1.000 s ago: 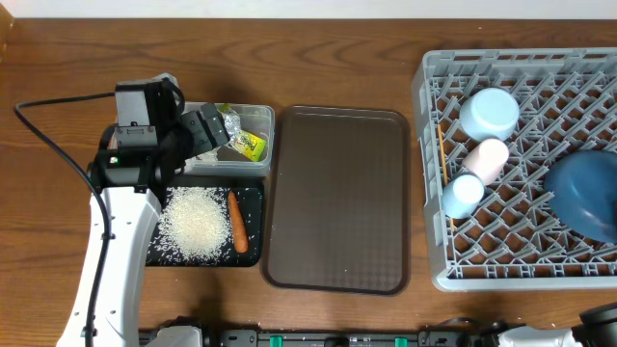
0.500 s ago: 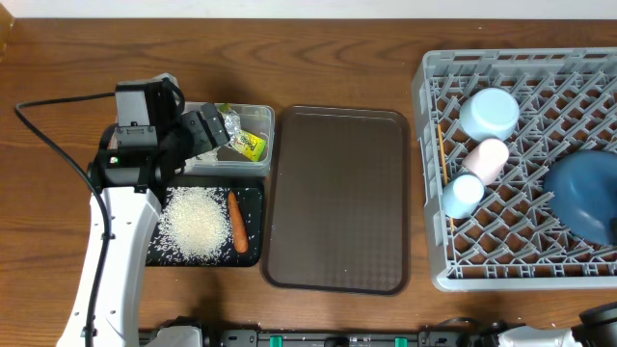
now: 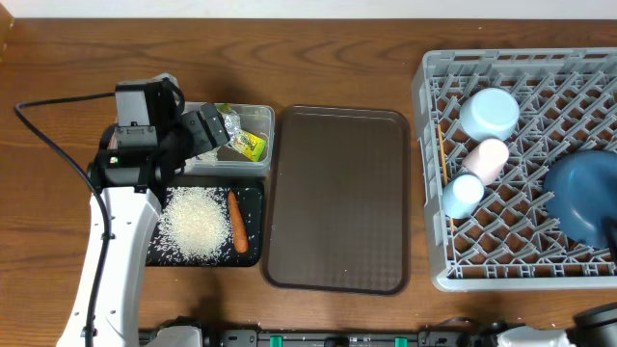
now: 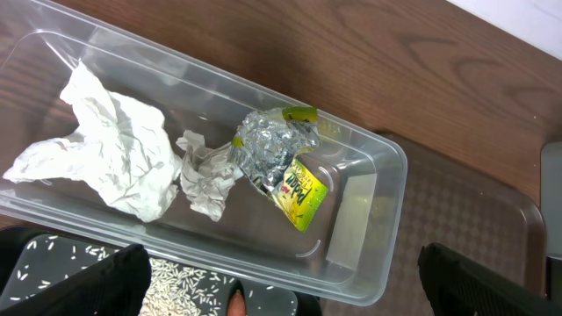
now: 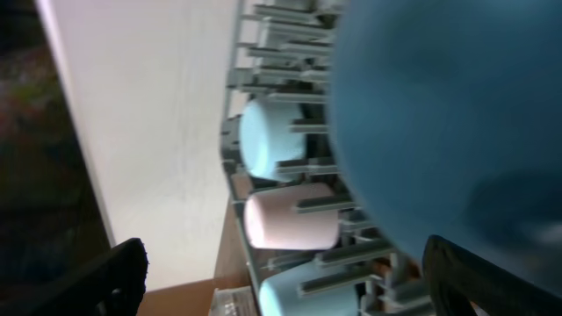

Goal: Sort waste into correct bins and load items into the dishwasher rack
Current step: 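Raise the right gripper off the plate and move it back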

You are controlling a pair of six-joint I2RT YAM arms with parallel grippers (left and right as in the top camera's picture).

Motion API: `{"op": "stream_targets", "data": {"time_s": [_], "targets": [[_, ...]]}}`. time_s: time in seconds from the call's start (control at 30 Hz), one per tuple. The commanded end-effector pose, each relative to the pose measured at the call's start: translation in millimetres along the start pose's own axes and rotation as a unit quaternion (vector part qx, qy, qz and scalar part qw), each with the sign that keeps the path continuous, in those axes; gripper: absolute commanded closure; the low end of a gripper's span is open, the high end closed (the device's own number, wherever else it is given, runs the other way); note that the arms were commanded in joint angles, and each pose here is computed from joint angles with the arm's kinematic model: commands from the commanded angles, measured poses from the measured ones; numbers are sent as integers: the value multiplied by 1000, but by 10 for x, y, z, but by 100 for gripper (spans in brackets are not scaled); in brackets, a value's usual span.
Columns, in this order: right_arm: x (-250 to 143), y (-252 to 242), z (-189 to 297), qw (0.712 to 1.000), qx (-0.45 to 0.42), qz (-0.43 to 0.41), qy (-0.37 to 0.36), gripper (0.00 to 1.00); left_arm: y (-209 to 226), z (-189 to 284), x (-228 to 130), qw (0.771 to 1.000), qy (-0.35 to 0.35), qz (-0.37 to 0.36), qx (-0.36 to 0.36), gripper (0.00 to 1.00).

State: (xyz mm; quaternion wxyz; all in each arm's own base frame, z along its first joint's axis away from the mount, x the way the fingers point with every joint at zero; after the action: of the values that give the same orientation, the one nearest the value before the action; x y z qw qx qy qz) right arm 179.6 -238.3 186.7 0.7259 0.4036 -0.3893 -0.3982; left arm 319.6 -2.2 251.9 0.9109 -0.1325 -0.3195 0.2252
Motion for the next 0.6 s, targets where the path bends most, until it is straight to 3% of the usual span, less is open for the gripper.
{"op": "stream_targets", "data": {"time_s": [0.0,0.13,0.23,0.4,0.57], "targets": [[-27,470,-63,997,35,70,8,1,29,-12,10,1000,-3,-1,9,0],[-182,826,-259,985,-33,162,52,1,30,-12,10,1000,-3,-1,9,0],[-354,1193,-451,960,-96,250,84,1,30,-12,10,1000,-3,-1,9,0],[-690,1809,-722,893,-162,405,109,1,29,-12,10,1000,-3,-1,9,0],[-1086,2096,-950,828,-202,508,126,1,29,-12,10,1000,-3,-1,9,0]]}}
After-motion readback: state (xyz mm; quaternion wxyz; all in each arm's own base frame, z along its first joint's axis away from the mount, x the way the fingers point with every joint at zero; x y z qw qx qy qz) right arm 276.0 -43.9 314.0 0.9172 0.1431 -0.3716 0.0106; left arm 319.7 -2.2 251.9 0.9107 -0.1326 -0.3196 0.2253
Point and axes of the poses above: each gripper's point midway between its finger pads, its own z axis back along the fingers, its own y axis along the line the jaws close on, x = y × z, the point moved 7 cm from there along z, back along the fingers, and after that the axes turned 8 degrees about z, right-handed, at the moved point
